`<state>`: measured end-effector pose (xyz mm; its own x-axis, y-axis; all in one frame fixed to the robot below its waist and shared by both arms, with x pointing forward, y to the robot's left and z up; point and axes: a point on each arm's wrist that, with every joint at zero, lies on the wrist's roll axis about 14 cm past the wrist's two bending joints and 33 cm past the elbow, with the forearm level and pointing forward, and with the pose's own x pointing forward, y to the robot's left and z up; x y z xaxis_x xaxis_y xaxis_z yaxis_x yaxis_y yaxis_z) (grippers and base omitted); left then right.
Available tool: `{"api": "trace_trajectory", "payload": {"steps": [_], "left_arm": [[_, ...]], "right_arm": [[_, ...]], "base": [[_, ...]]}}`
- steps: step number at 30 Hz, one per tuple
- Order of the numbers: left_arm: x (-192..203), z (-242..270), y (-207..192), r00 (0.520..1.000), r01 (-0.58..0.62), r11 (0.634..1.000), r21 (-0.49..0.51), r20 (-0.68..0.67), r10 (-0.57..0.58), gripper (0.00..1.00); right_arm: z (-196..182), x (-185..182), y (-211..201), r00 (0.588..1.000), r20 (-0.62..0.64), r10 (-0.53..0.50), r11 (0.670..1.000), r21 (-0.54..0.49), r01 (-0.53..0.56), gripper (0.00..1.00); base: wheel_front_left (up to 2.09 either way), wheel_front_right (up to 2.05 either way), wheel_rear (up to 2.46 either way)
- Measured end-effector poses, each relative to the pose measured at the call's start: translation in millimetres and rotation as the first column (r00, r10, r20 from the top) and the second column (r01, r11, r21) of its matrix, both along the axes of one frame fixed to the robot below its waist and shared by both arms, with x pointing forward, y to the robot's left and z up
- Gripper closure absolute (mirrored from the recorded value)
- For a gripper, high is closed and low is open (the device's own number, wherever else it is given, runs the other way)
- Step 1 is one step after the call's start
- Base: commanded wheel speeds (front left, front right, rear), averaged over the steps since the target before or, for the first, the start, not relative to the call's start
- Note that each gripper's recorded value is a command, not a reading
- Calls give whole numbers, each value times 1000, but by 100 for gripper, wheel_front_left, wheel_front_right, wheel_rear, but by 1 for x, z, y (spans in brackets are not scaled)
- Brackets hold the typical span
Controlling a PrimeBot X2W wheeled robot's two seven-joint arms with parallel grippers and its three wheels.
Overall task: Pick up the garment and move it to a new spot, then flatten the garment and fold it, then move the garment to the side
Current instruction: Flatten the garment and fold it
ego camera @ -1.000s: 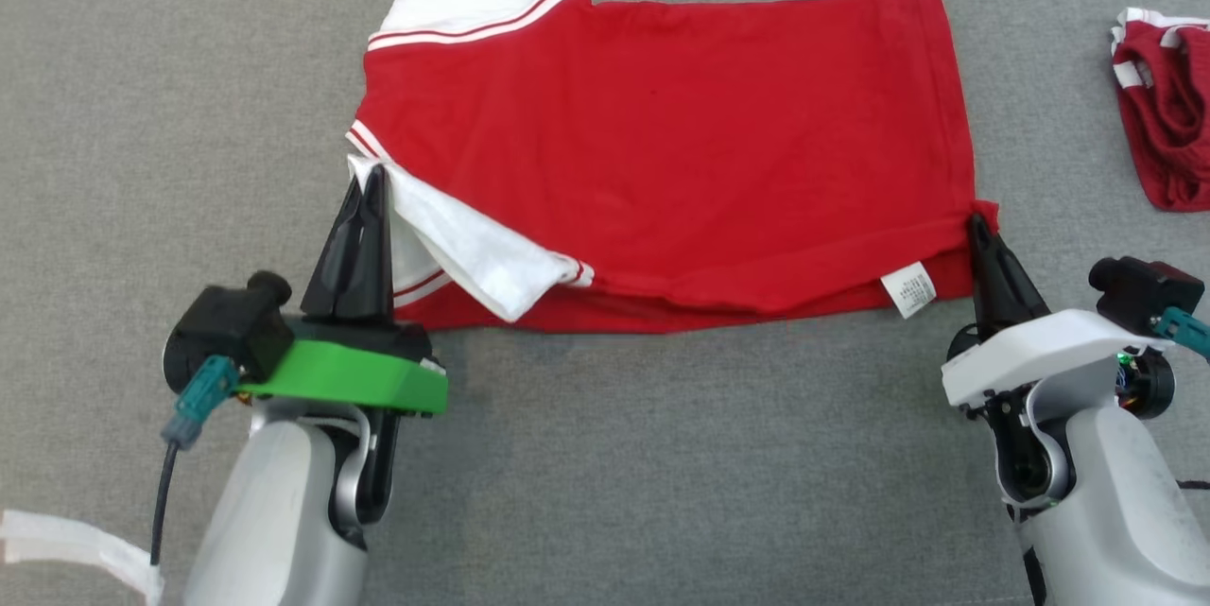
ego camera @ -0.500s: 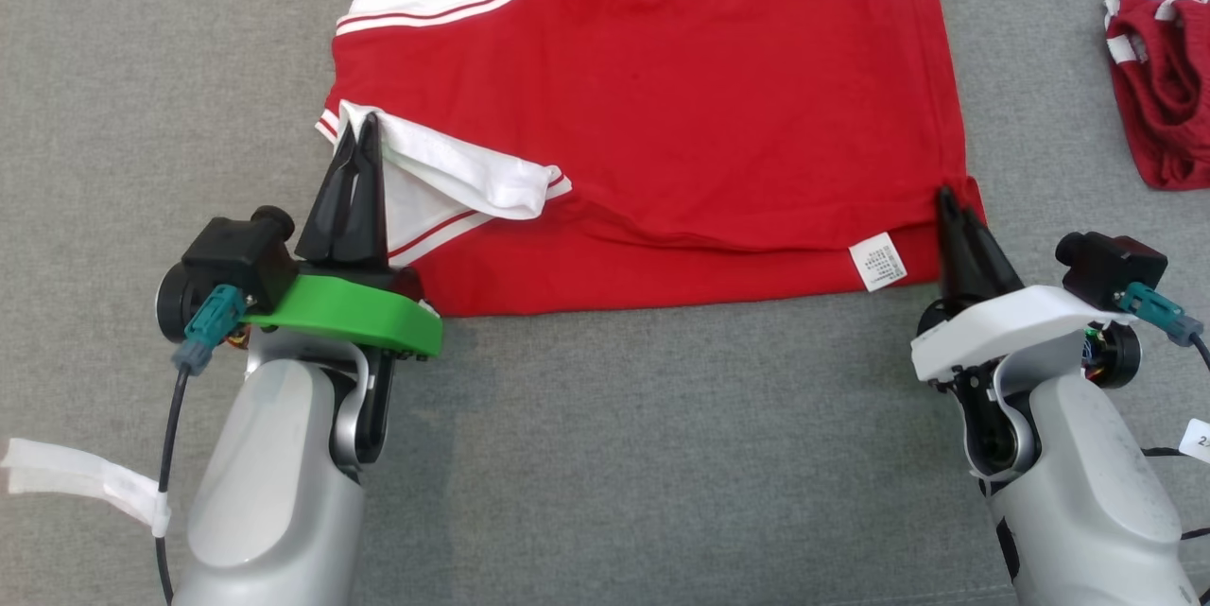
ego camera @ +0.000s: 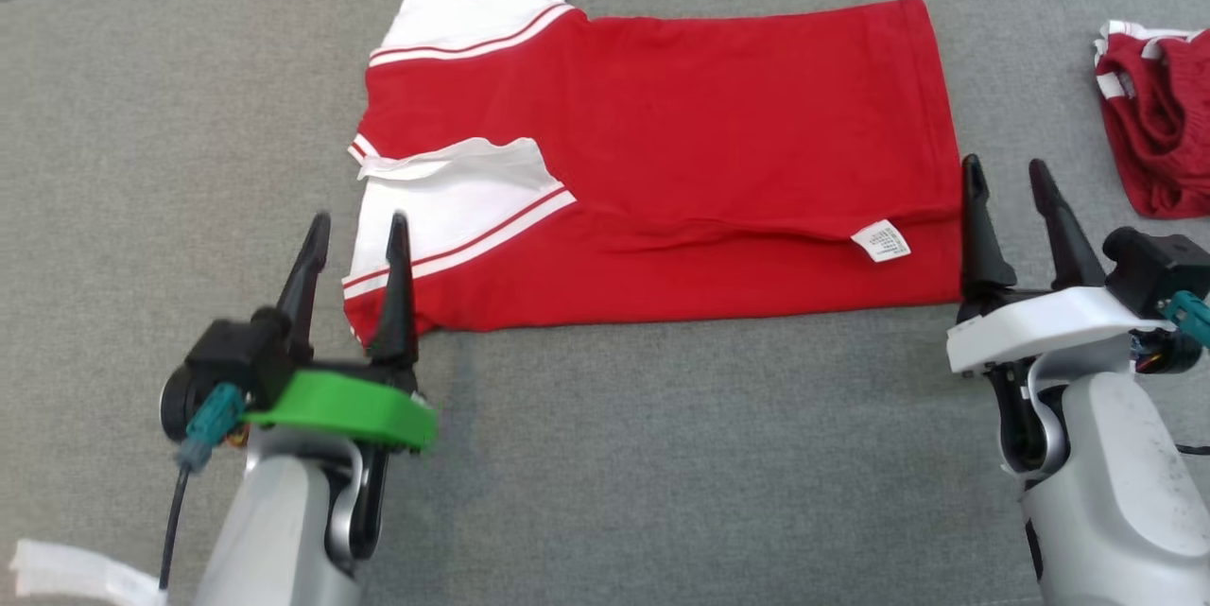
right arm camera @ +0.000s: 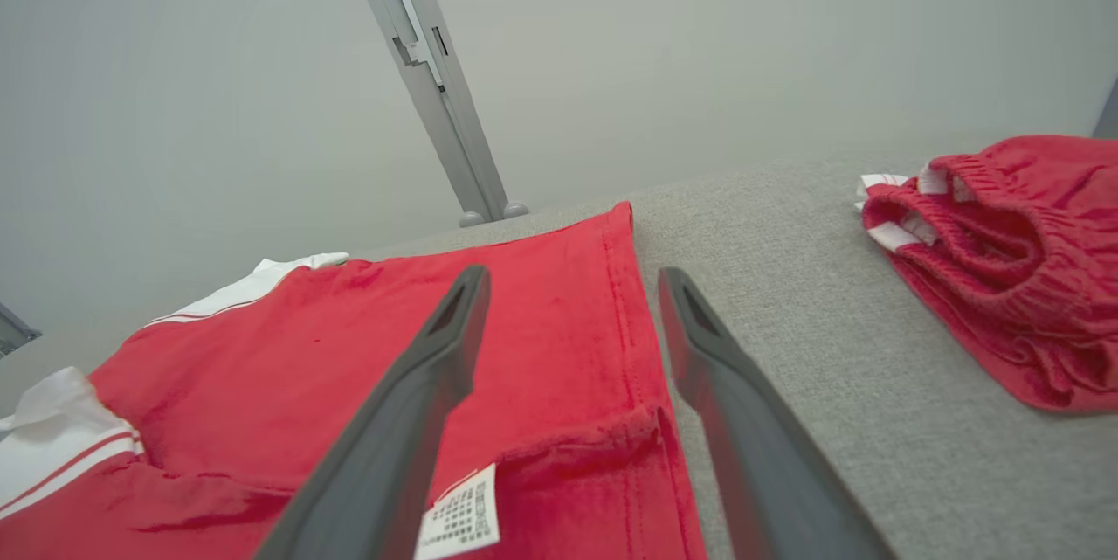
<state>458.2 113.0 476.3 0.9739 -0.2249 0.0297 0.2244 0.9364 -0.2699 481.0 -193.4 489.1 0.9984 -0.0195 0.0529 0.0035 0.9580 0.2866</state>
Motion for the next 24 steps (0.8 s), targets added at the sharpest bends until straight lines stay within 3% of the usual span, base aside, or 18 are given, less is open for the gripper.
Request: {"api": "trace_trajectory", "payload": {"steps": [7, 13, 24], "left_arm": [[-38, -33, 20, 989, -39, 999, -14, -143, 37, 0], [-61, -63, 23, 946, -55, 996, -76, -323, 28, 0], [-44, -87, 15, 898, -87, 981, -174, -439, 2, 0]], "right_arm": [[21, -15, -4, 999, 47, -3, 996, -86, 7, 0], [15, -30, -1, 1000, 3, 13, 995, -102, -13, 0], [-6, -41, -15, 997, -76, -16, 994, -112, 7, 0]], "base": [[0, 0, 0], [0, 0, 0], [0, 0, 0]]}}
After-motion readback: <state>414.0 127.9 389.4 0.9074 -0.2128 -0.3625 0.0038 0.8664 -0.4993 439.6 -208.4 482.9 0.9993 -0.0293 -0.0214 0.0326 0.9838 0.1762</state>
